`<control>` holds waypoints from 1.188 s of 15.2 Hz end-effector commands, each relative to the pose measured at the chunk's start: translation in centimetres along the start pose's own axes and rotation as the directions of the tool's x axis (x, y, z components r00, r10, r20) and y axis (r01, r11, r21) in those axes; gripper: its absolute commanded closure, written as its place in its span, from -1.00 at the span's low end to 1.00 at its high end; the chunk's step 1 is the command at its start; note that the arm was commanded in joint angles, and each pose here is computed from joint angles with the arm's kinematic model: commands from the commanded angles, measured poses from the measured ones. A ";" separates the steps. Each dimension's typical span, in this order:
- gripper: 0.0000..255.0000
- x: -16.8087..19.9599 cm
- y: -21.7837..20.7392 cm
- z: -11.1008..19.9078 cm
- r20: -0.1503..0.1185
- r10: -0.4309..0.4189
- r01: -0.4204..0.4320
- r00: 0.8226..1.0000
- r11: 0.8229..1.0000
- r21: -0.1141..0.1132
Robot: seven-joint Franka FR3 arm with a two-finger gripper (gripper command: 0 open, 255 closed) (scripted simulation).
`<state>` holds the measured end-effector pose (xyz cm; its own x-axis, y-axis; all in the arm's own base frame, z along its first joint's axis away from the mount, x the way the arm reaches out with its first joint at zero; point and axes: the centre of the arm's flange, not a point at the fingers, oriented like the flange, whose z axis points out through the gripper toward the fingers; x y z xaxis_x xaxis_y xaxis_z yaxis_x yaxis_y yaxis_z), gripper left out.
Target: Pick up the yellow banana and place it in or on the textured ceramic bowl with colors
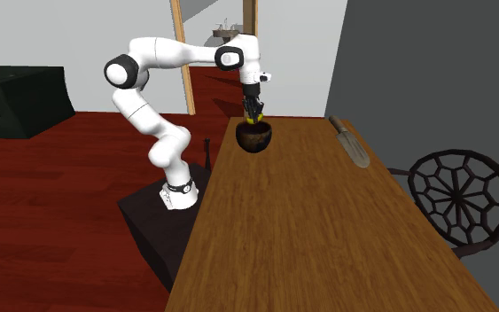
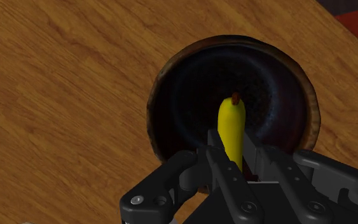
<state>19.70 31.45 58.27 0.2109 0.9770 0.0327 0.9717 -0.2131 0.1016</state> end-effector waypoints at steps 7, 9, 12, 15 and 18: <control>1.00 -0.1 -0.2 1.7 0.000 0.000 0.000 1.000 1.000 0.000; 1.00 -0.1 -0.2 1.7 0.000 0.000 0.000 1.000 1.000 0.000; -1.00 -0.1 -0.2 1.7 0.000 0.000 0.000 1.000 1.000 0.000; -1.00 -0.1 -0.2 1.7 0.000 0.000 0.000 1.000 1.000 0.000; -1.00 -0.1 -0.2 -1.0 0.000 0.000 0.000 1.000 1.000 0.000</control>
<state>19.48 31.26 58.26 0.2108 0.9770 0.0339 0.9717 -0.2132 0.1021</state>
